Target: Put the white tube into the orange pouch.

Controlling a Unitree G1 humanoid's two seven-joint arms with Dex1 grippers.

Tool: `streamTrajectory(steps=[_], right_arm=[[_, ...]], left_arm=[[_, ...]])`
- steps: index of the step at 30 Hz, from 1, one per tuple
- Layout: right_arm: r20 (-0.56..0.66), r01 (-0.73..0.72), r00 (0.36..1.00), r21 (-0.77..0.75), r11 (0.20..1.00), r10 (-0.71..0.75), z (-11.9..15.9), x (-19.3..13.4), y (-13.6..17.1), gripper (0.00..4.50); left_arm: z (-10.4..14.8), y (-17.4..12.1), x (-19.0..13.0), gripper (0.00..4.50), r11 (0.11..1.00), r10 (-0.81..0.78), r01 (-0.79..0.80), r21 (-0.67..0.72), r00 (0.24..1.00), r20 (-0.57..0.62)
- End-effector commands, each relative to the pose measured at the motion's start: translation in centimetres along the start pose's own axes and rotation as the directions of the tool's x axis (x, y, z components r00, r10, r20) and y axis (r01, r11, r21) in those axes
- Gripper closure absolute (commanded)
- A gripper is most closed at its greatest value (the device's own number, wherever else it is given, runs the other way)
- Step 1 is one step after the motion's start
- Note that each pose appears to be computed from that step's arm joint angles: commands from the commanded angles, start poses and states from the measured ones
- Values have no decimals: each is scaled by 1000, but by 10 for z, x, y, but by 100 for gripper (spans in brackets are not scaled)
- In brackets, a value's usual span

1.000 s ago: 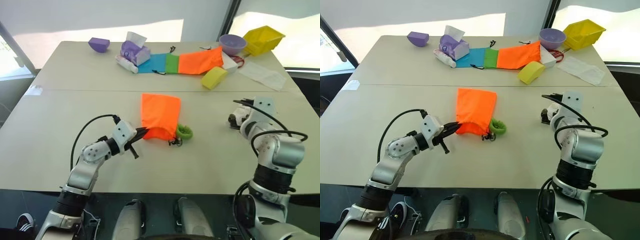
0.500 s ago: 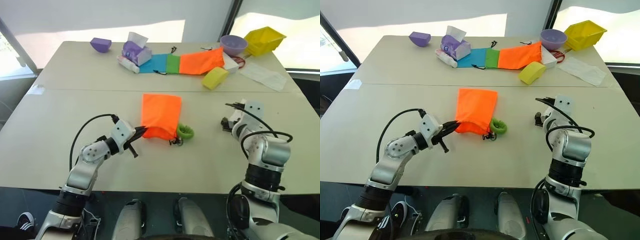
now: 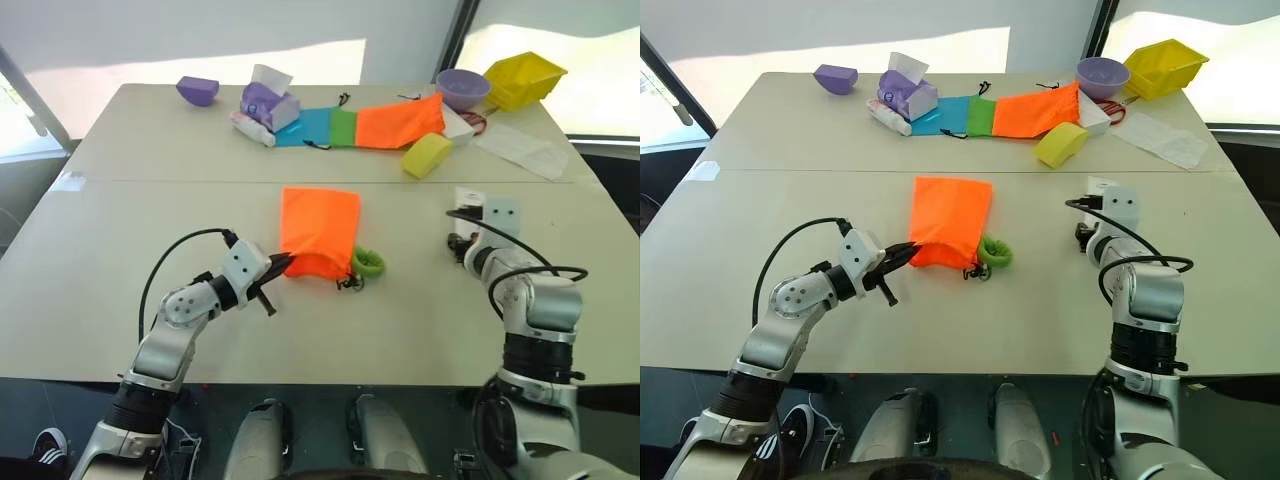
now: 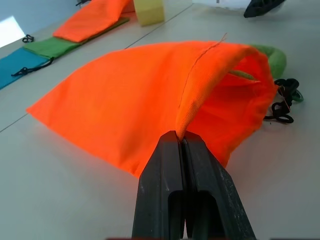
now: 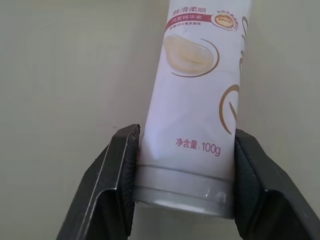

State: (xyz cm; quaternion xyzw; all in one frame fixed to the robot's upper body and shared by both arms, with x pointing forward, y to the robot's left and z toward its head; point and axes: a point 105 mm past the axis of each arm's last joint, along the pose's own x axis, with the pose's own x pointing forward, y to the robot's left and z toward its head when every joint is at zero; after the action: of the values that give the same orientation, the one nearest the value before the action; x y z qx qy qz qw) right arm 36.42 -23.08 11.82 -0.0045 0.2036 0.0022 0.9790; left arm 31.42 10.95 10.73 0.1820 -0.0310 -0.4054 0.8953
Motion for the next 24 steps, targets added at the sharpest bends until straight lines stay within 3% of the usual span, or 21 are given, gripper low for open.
streamTrajectory(steps=[1,3,5,6,8,10,15,18,22,24], right_arm=[[175,-278,938,-128,952,298,50,-26,22,267],[191,-481,835,-201,853,516,58,-52,45,267],[116,-656,698,-292,696,706,45,-85,69,267],[44,-713,636,-348,608,771,31,-103,77,267],[-91,-845,488,-296,444,868,1,-133,88,267],[-177,-887,429,-271,375,886,-20,-146,94,267],[-274,-906,399,-264,330,875,-54,-147,111,267],[-241,-841,526,-291,457,815,-70,-111,121,267],[-176,-795,592,-288,534,786,-69,-97,125,267],[-138,-790,595,-280,545,792,-63,-97,129,267]], left_arm=[[10,1,-2,450,1000,-2,1,30,999,35],[10,4,-3,450,1000,1,-2,30,999,34],[11,6,-3,450,1000,4,-5,31,999,35],[11,6,-2,450,999,3,-4,32,999,35],[11,6,-3,450,999,0,-2,32,999,34],[11,5,-3,450,999,-2,1,33,999,33],[13,5,-3,450,999,-5,4,32,999,43],[20,2,-1,450,999,-25,23,35,997,69],[22,5,-3,450,999,-15,13,37,997,73],[19,5,-4,450,999,-19,16,40,998,63]])
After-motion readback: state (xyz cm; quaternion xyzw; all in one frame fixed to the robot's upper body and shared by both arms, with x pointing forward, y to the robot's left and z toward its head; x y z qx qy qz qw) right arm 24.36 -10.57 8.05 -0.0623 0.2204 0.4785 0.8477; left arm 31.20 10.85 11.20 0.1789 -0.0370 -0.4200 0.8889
